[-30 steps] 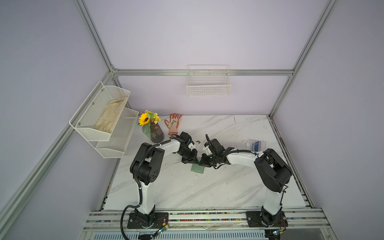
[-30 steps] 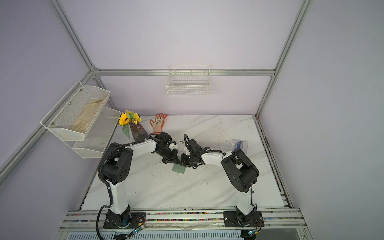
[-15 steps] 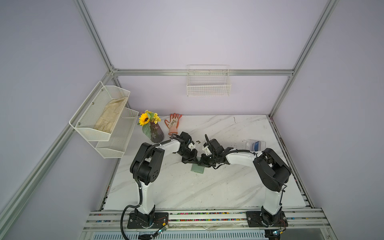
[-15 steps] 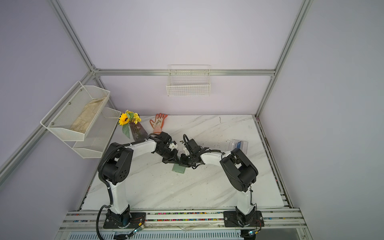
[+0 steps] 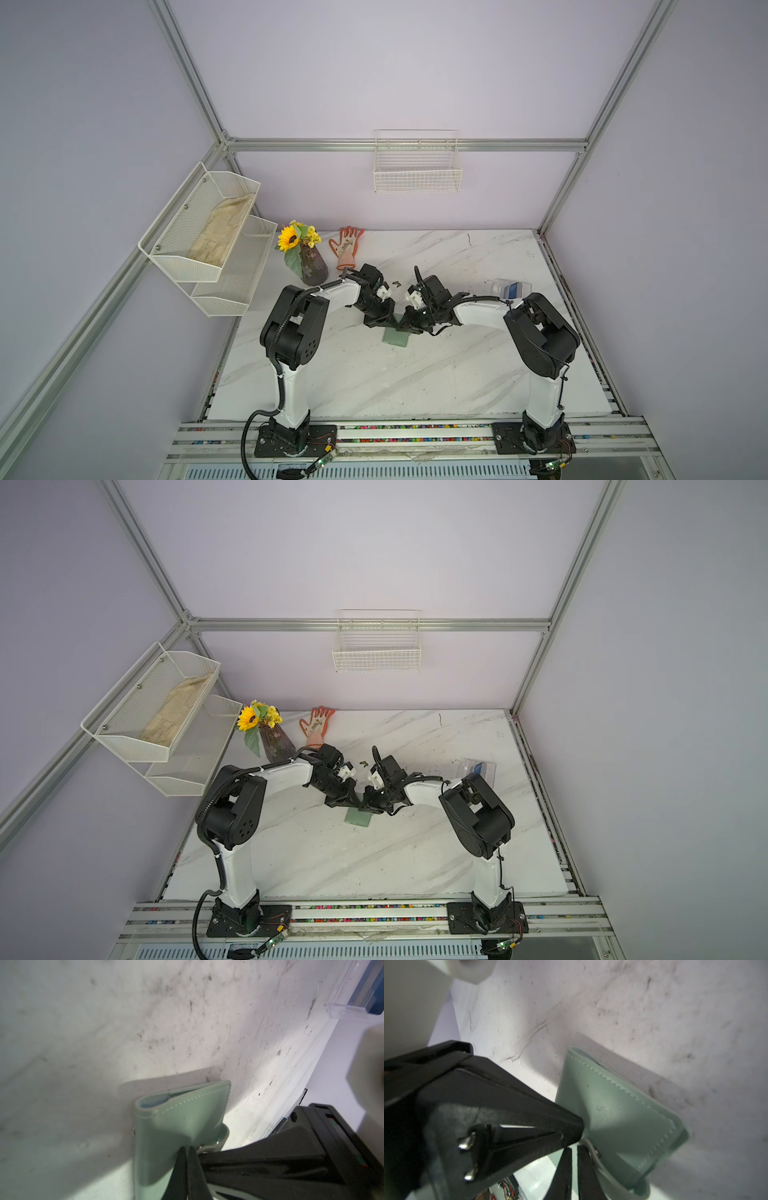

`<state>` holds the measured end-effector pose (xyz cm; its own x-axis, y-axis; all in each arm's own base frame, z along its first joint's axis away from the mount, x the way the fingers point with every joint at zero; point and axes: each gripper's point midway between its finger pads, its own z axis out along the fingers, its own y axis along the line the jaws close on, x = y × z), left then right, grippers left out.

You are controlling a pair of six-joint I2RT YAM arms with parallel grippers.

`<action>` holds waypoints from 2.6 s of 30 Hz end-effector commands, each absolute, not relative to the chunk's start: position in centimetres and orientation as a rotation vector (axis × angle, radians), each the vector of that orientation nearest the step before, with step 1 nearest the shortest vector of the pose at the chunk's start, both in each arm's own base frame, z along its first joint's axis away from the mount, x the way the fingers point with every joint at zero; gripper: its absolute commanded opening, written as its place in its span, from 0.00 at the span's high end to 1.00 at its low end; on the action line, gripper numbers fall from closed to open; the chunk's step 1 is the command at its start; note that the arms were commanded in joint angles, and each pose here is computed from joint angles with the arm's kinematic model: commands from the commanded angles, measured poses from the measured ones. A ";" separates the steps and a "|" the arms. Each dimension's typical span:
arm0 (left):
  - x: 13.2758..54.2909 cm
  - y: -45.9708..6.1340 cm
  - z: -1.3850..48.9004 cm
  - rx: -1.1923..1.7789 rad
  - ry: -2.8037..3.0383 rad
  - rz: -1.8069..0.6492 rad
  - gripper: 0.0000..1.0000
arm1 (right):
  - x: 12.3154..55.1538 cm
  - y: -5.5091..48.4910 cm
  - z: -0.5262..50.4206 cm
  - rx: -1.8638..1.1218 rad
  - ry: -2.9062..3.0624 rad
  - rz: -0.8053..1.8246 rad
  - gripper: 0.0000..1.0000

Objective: Insert credit cards into a card holder
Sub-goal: Close the card holder at the center of the board.

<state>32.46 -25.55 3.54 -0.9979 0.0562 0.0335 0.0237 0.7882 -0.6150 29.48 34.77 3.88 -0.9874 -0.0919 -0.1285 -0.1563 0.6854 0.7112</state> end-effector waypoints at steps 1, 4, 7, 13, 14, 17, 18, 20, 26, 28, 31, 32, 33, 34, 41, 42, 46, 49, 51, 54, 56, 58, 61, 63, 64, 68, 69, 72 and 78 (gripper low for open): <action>30.9 -25.1 1.7 -0.045 -2.887 0.946 0.94 | 28.3 32.5 -0.5 -0.173 2.952 1.123 0.88; 30.9 -25.0 1.8 -0.041 -2.891 0.945 0.94 | 28.3 32.0 -1.5 -0.165 2.975 1.136 0.88; 31.0 -25.0 1.7 -0.035 -2.892 0.941 0.94 | 28.4 31.8 -1.6 -0.153 2.982 1.174 0.88; 30.9 -25.0 1.6 -0.036 -2.888 0.943 0.94 | 29.0 31.0 -1.3 -0.116 3.001 1.242 0.87; 30.9 -25.1 1.5 -0.037 -2.887 0.942 0.94 | 29.1 31.0 -1.2 -0.111 3.004 1.264 0.87; 30.8 -25.0 1.4 -0.036 -2.885 0.942 0.94 | 29.4 30.8 -1.1 -0.108 3.013 1.293 0.87; 30.8 -25.0 1.4 -0.036 -2.884 0.942 0.94 | 29.6 30.6 -1.0 -0.105 3.015 1.293 0.87; 30.8 -25.0 1.3 -0.036 -2.883 0.942 0.94 | 29.9 30.3 -1.0 -0.091 3.015 1.307 0.87; 30.7 -25.0 1.2 -0.036 -2.883 0.941 0.94 | 29.6 29.8 -2.5 -0.065 3.052 1.341 0.87; 30.7 -25.0 1.3 -0.035 -2.883 0.944 0.94 | 29.5 29.7 -3.0 -0.067 3.065 1.337 0.87; 30.7 -25.0 1.3 -0.036 -2.885 0.945 0.94 | 29.5 29.4 -3.5 -0.062 3.080 1.297 0.87; 30.7 -25.0 1.3 -0.037 -2.884 0.946 0.93 | 29.4 29.3 -3.7 -0.063 3.086 1.291 0.87; 30.8 -25.0 1.3 -0.037 -2.885 0.947 0.94 | 29.4 29.2 -3.7 -0.061 3.090 1.278 0.87; 30.8 -25.0 1.4 -0.040 -2.887 0.948 0.94 | 29.3 29.0 -3.9 -0.060 3.097 1.262 0.87; 30.8 -25.1 1.4 -0.039 -2.885 0.950 0.94 | 28.8 28.6 -4.0 -0.070 3.104 1.247 0.87; 30.9 -25.1 1.4 -0.040 -2.884 0.954 0.94 | 28.9 28.8 -3.7 -0.079 3.096 1.263 0.87; 31.6 -25.5 2.9 -0.071 -2.898 0.989 0.93 | 30.4 30.3 0.0 -0.184 2.981 1.372 0.87; 32.6 -25.8 4.9 -0.109 -2.928 1.015 0.93 | 31.6 30.9 3.0 -0.247 2.916 1.371 0.87; 33.3 -26.2 6.2 -0.133 -2.941 1.046 0.93 | 32.1 31.2 4.6 -0.280 2.885 1.373 0.87; 33.9 -26.7 8.1 -0.162 -2.944 1.109 0.93 | 32.6 31.2 6.3 -0.300 2.856 1.360 0.87; 34.2 -27.1 9.3 -0.179 -2.946 1.150 0.93 | 32.7 31.2 7.1 -0.299 2.841 1.353 0.87; 34.3 -27.3 10.1 -0.192 -2.950 1.175 0.93 | 32.7 31.1 7.4 -0.294 2.835 1.345 0.87; 34.4 -27.3 11.0 -0.202 -2.956 1.193 0.92 | 32.7 30.9 7.9 -0.283 2.822 1.323 0.87; 34.4 -27.1 11.3 -0.207 -2.964 1.197 0.91 | 33.0 30.6 8.2 -0.272 2.817 1.284 0.87; 34.4 -27.0 11.4 -0.205 -2.965 1.196 0.91 | 33.0 30.4 8.4 -0.267 2.818 1.253 0.87; 34.2 -25.0 10.6 -0.152 -2.994 1.144 0.88 | 35.6 27.8 10.1 -0.168 2.768 0.935 0.87; 34.2 -24.3 10.2 -0.124 -3.002 1.118 0.86 | 36.2 27.2 11.1 -0.146 2.732 0.882 0.84; 34.6 -21.7 9.8 -0.055 -3.060 1.027 0.79 | 37.8 25.4 15.1 -0.077 2.583 0.757 0.78; 36.8 -19.0 12.0 -0.016 -3.199 0.955 0.58 | 39.3 20.3 22.0 0.007 2.360 0.534 0.61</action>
